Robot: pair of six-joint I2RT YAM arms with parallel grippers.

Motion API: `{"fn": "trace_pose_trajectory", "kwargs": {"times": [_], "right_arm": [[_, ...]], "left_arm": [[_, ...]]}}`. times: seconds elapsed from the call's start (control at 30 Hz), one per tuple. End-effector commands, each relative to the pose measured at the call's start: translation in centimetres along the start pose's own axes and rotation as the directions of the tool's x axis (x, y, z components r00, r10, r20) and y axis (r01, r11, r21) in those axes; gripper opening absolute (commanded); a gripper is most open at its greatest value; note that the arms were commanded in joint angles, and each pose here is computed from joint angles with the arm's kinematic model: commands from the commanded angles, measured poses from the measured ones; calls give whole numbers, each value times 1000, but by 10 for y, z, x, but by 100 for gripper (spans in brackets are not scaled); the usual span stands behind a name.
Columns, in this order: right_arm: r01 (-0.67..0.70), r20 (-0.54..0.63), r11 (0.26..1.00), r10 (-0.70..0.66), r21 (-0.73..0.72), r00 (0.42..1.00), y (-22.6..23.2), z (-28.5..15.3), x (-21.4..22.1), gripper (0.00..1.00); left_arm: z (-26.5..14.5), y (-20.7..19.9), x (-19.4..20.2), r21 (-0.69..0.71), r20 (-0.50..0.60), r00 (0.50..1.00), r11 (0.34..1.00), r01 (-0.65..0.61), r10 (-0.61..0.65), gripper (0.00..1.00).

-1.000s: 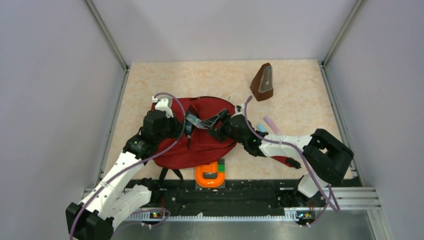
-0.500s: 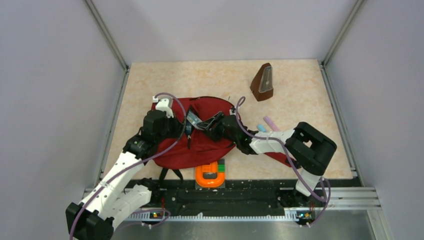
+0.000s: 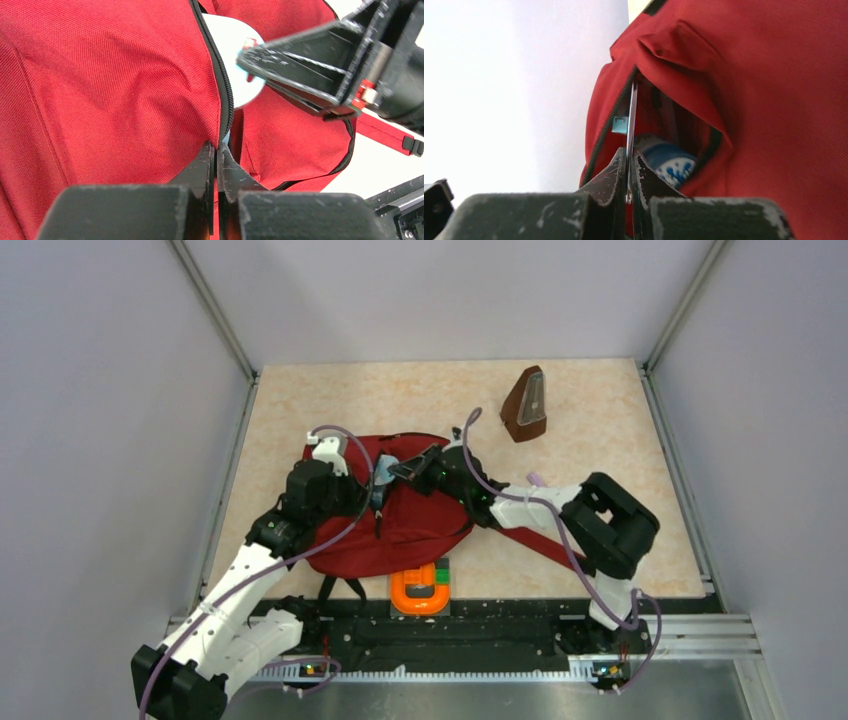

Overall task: Pack the student bag
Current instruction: Place the stationery in the student bag.

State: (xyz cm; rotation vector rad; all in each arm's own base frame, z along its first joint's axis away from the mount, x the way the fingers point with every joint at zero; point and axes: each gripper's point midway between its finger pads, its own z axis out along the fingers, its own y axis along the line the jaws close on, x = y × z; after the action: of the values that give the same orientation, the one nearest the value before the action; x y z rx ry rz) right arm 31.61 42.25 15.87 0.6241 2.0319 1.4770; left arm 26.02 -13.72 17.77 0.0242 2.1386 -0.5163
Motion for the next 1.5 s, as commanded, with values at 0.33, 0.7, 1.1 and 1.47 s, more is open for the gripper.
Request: {"fn": "trace_pose_trajectory", "kwargs": {"times": [0.33,0.7,1.1,1.47], "right_arm": [[383,-239,918,-396,-99,887,-7,67,42,0],[598,-172,801,-585,34,793,-35,72,20,23],[738,-83,672,-734,59,674,13,25,-14,76],[846,-160,487,-838,216,522,-7,-68,-66,78]], "left_arm": [[-5,-26,-32,95,49,998,994,-43,39,0],[2,-10,-28,6,34,999,1000,-8,7,0],[-1,2,-15,-43,21,1000,999,9,-8,0],[-8,10,-15,-102,-79,994,991,-86,79,0]]}}
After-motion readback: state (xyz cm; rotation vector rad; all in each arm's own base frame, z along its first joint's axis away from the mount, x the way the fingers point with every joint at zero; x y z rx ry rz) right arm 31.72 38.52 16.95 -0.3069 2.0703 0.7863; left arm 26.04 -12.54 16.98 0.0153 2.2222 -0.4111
